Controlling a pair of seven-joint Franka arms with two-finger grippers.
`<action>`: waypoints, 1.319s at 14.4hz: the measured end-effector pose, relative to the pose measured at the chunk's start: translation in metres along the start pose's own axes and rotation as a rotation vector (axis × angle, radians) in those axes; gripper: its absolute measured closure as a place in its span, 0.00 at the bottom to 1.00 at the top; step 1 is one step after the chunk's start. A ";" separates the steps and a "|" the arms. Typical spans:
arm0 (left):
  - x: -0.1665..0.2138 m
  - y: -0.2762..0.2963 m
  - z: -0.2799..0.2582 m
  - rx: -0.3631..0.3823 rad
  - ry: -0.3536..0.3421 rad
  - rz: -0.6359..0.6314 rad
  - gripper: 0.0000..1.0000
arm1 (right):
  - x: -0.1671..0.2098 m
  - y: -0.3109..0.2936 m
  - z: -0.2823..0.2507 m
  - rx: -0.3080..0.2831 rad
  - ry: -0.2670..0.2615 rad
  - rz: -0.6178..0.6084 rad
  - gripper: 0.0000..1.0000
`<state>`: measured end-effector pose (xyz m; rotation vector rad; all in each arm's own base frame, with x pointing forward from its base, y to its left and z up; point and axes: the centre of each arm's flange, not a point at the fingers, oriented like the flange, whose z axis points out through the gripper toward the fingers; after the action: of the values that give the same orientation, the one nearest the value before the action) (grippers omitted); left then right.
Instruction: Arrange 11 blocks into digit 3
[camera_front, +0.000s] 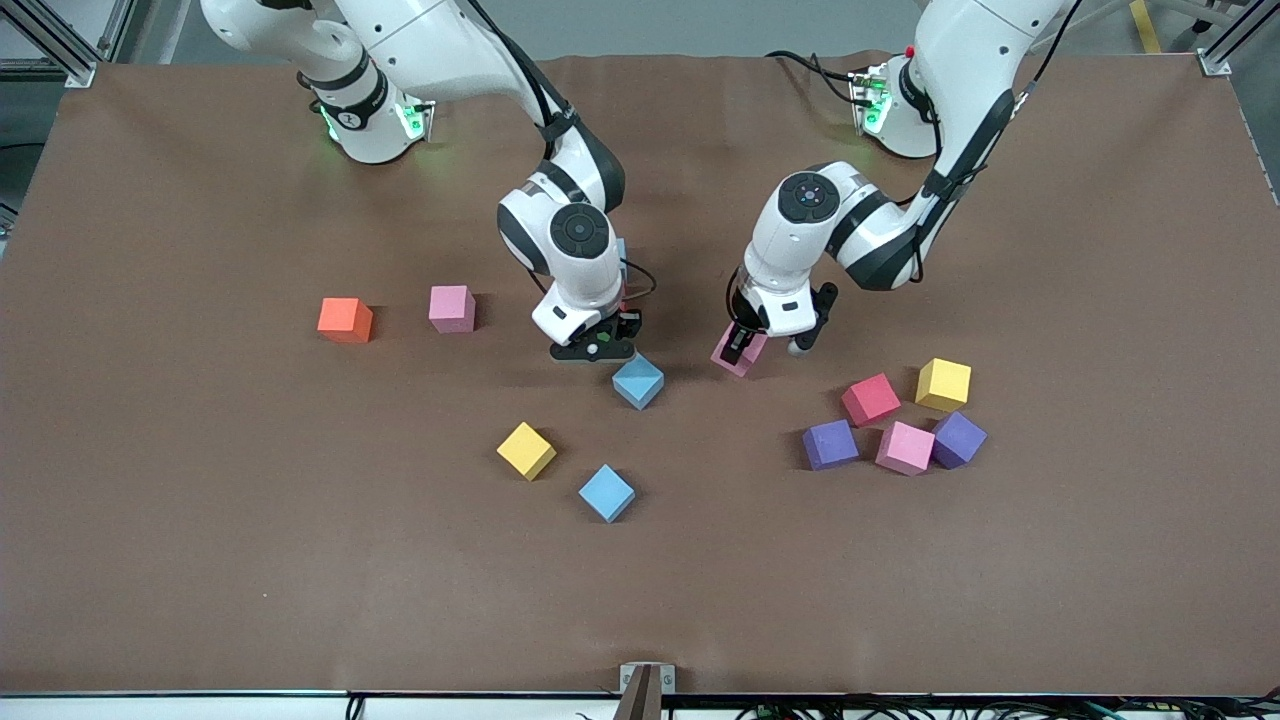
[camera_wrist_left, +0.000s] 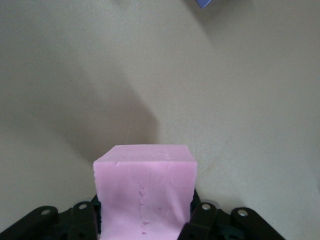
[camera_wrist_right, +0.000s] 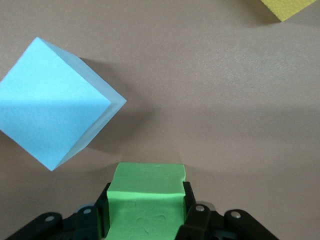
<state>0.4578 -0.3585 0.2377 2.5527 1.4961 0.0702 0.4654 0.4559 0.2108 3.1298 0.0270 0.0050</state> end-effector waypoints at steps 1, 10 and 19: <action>0.000 0.000 0.000 0.000 0.000 0.000 0.41 | 0.000 0.000 0.000 0.000 0.000 0.000 0.44; 0.000 0.000 0.000 0.000 0.000 0.000 0.41 | -0.006 -0.005 0.000 -0.004 -0.004 -0.010 0.44; -0.007 -0.004 0.002 0.007 -0.004 -0.035 0.41 | -0.011 -0.009 0.000 -0.009 -0.010 -0.007 0.44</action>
<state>0.4510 -0.3631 0.2359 2.5291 1.5419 0.0549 0.4544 0.4649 0.2103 3.1203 0.0380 -0.0105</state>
